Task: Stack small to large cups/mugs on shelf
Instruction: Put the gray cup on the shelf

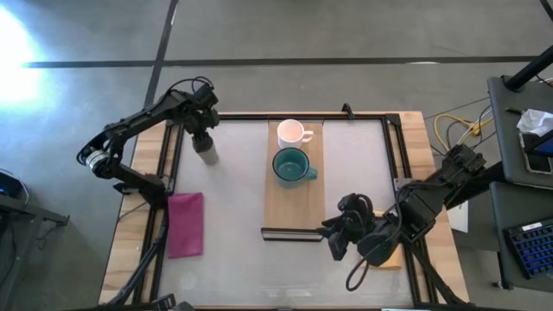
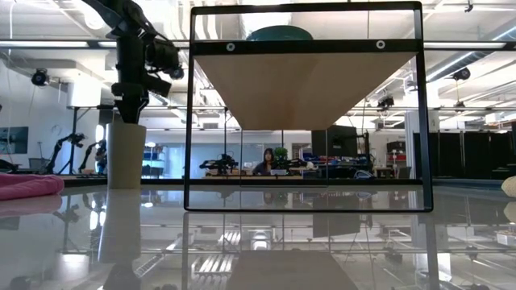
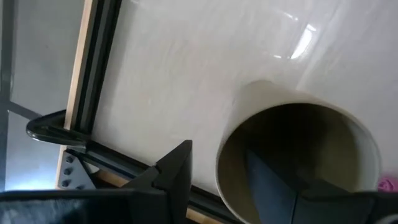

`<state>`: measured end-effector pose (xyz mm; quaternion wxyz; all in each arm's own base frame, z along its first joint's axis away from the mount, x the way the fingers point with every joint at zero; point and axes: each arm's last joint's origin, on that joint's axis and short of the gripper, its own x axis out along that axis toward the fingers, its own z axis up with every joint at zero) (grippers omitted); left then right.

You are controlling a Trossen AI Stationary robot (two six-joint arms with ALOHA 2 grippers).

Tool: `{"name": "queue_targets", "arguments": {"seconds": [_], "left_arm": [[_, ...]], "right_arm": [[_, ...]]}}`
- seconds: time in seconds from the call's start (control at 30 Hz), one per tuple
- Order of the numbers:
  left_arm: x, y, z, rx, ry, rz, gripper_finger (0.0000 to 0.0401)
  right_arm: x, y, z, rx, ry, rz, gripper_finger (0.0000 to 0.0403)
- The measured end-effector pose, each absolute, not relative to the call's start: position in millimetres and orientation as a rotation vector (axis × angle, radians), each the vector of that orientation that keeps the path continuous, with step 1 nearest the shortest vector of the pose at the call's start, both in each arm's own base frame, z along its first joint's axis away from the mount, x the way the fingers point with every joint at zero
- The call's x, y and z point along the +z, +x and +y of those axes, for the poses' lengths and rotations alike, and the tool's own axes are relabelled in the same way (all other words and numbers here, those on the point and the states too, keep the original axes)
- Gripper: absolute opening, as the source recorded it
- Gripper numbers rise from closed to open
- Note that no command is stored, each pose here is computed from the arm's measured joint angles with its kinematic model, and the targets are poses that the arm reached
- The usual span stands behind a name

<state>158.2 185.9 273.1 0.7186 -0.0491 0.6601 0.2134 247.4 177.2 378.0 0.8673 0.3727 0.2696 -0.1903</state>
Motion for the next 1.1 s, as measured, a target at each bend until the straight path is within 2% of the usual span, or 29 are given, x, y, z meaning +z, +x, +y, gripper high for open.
{"name": "queue_targets", "arguments": {"seconds": [0.5,0.63,0.87,1.1], "left_arm": [[247.4,156.2,184.1,0.452,-0.13,1.496,0.0125],[248.5,156.6,184.6,0.463,-0.135,1.489,0.0095],[250.9,158.3,186.6,0.498,-0.14,1.458,0.0014],[251.7,158.6,185.9,0.502,-0.175,1.436,0.0003]], "right_arm": [[376.8,246.6,176.5,-0.407,0.768,0.574,0.0134],[374.5,244.7,174.2,-0.441,0.776,0.591,0.0131],[372.0,242.4,172.1,-0.481,0.794,0.605,0.0119],[372.0,242.3,172.1,-0.482,0.794,0.603,0.0111]]}}
